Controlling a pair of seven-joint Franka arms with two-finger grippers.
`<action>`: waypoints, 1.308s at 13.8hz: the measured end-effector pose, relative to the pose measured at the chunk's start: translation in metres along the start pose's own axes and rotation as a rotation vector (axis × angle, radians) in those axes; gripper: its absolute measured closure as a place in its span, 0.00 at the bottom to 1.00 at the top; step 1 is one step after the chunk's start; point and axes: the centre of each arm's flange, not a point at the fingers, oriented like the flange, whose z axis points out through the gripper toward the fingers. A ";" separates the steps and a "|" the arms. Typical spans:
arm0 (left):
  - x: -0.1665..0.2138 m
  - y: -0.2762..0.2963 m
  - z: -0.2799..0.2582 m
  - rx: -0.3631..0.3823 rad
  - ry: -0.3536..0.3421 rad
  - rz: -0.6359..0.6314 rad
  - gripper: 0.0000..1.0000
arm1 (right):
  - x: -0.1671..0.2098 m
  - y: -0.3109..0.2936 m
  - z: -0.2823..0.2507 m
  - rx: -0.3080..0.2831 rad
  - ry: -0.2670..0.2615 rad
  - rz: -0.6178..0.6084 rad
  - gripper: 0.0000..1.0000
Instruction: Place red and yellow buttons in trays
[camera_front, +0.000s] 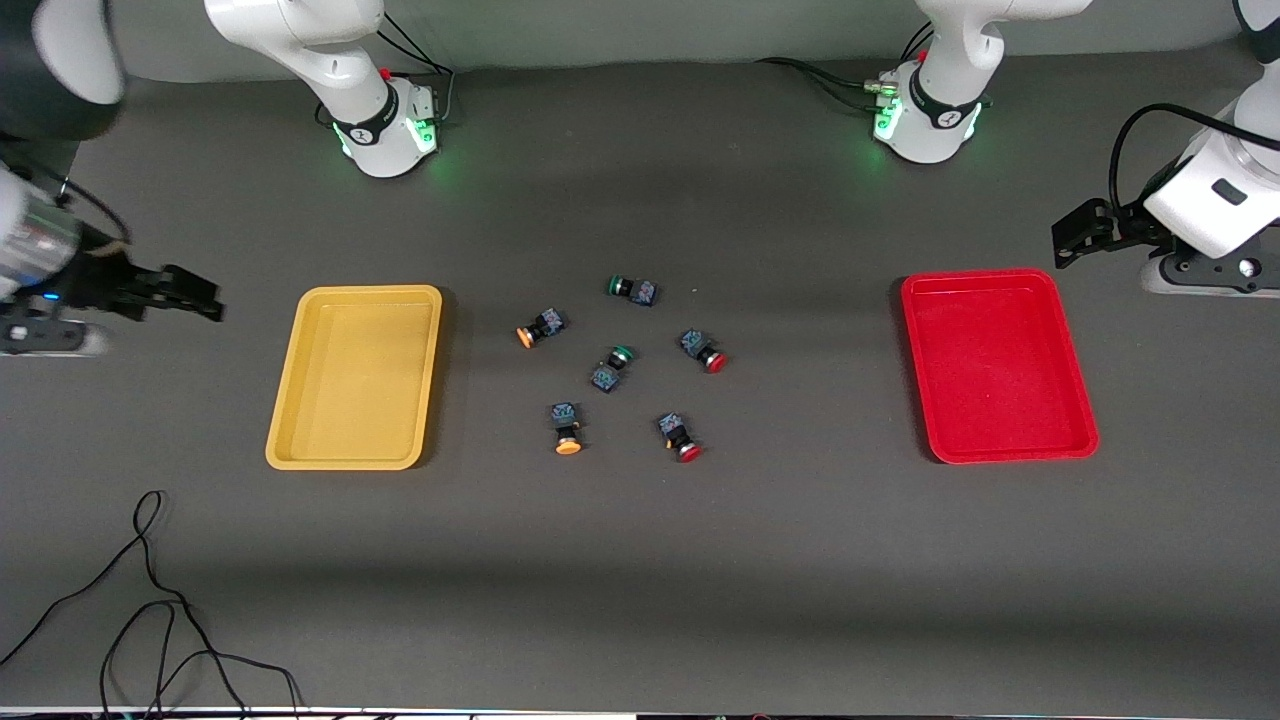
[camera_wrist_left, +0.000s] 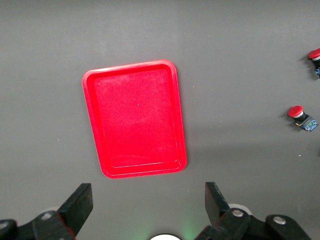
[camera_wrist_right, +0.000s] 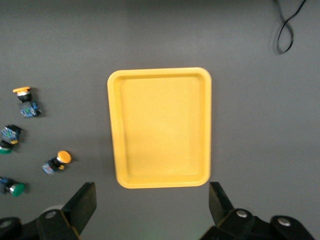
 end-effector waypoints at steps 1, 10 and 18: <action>0.000 0.000 0.000 0.000 -0.001 -0.001 0.00 | -0.004 -0.019 0.010 -0.002 -0.001 0.032 0.00; 0.003 0.152 0.042 0.023 -0.047 -0.090 0.00 | -0.113 -0.225 0.090 0.083 0.037 0.431 0.00; 0.033 0.284 0.183 0.036 -0.115 -0.316 0.00 | -0.157 -0.287 0.137 0.080 0.023 0.708 0.00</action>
